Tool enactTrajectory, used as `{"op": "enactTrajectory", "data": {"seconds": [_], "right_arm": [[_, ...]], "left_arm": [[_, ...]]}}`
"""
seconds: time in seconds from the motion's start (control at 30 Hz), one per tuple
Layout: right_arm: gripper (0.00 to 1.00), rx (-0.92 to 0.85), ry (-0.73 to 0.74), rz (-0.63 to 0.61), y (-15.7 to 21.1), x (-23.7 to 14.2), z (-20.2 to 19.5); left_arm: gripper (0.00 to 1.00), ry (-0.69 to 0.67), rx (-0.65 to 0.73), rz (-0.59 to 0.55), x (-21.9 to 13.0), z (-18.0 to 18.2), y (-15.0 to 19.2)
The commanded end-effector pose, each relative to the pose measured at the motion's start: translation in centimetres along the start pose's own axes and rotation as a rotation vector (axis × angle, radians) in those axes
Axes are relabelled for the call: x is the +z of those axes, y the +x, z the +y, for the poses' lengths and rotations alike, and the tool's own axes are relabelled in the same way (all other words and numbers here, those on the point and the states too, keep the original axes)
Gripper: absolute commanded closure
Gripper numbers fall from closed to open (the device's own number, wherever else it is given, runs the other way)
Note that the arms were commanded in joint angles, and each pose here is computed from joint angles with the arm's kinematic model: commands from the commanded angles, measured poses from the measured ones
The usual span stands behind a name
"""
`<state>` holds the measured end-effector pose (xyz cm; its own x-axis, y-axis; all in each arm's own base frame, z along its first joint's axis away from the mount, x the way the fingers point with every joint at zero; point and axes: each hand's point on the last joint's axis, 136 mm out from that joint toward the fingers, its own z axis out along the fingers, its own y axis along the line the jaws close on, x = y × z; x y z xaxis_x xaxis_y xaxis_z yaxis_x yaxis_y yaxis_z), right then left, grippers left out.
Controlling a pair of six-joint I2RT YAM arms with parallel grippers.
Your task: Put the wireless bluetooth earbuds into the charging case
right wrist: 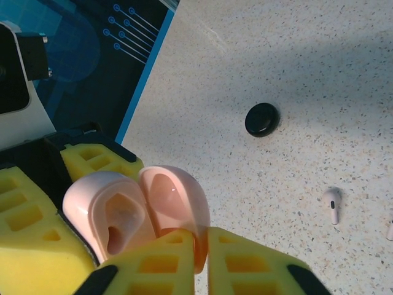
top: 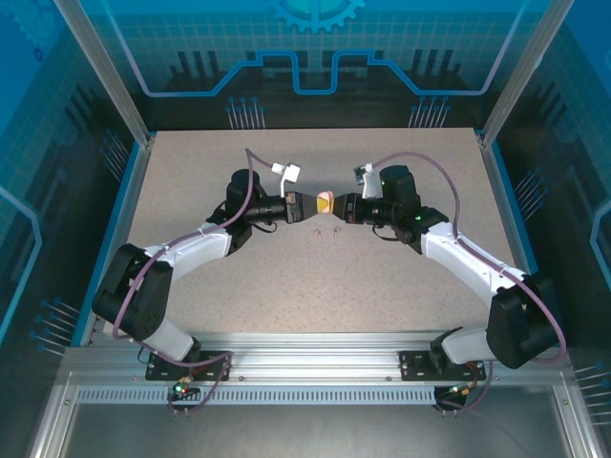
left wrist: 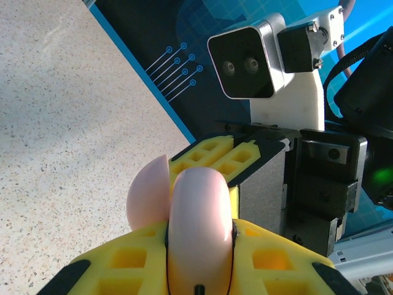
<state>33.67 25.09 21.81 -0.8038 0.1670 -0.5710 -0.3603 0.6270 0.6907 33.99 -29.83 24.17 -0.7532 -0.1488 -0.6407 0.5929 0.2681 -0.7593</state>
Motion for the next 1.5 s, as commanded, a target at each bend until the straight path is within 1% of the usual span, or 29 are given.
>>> {"op": "enactTrajectory", "data": {"seconds": [0.0,0.07,0.1,0.13,0.17,0.23,0.27,0.4,0.5,0.57,0.9,1.03,1.17,1.3,1.37,1.47], "right_arm": [[0.95,-0.023,0.003,-0.039,-1.7,-0.2,0.6],[1.0,-0.026,0.002,-0.037,-1.7,-0.2,0.6],[1.0,-0.028,0.002,-0.038,-1.8,-0.3,0.6],[1.0,-0.029,0.002,-0.037,-1.8,-0.3,0.7],[1.0,-0.03,0.005,-0.035,-1.8,-0.4,0.6],[1.0,-0.032,0.007,-0.037,-1.9,-0.6,0.6],[1.0,-0.031,0.011,-0.037,-1.9,-0.6,0.4],[1.0,-0.033,0.016,-0.038,-2.0,-1.0,0.3],[1.0,-0.034,0.016,-0.039,-2.1,-1.3,0.3],[1.0,-0.035,0.014,-0.038,-2.0,-1.4,0.4],[1.0,-0.052,0.01,-0.039,-2.1,-2.0,0.8],[1.0,-0.088,0.096,-0.02,-2.2,-2.2,-0.4],[1.0,-0.193,0.222,0.012,-2.7,-2.6,-2.0],[1.0,-0.357,0.355,0.083,-3.3,-2.9,-3.9],[1.0,-0.439,0.392,0.122,-3.6,-3.0,-4.4],[1.0,-0.555,0.397,0.18,-3.8,-2.7,-4.5]], "left_arm": [[1.0,0.032,0.007,0.016,-0.2,-0.7,0.5],[1.0,0.029,0.006,0.016,-0.2,-0.6,0.4],[0.99,0.027,0.007,0.014,-0.2,-0.6,0.4],[0.92,0.024,0.012,0.011,-0.3,-0.6,0.3],[0.82,0.021,0.013,0.009,-0.3,-0.6,0.3],[0.71,0.014,0.017,0.006,-0.3,-0.5,0.3],[0.63,0.009,0.021,0.001,-0.4,-0.5,0.1],[0.43,-0.011,0.029,-0.011,-0.6,-0.2,-0.1],[0.38,-0.022,0.027,-0.019,-0.8,0.1,-0.3],[0.36,-0.033,0.025,-0.028,-0.9,0.5,-0.4],[0.35,-0.079,-0.001,-0.056,-1.9,2.2,-0.9],[0.32,-0.082,0.011,-0.058,-2.4,1.8,-1.2],[0.26,-0.094,0.056,-0.03,-2.8,1.0,-1.5],[0.15,-0.105,0.094,0.055,-2.8,0.6,-0.9],[0.1,-0.097,0.113,0.097,-2.7,0.4,-0.6],[0.01,-0.096,0.129,0.16,-2.7,0.4,0.1]]}}
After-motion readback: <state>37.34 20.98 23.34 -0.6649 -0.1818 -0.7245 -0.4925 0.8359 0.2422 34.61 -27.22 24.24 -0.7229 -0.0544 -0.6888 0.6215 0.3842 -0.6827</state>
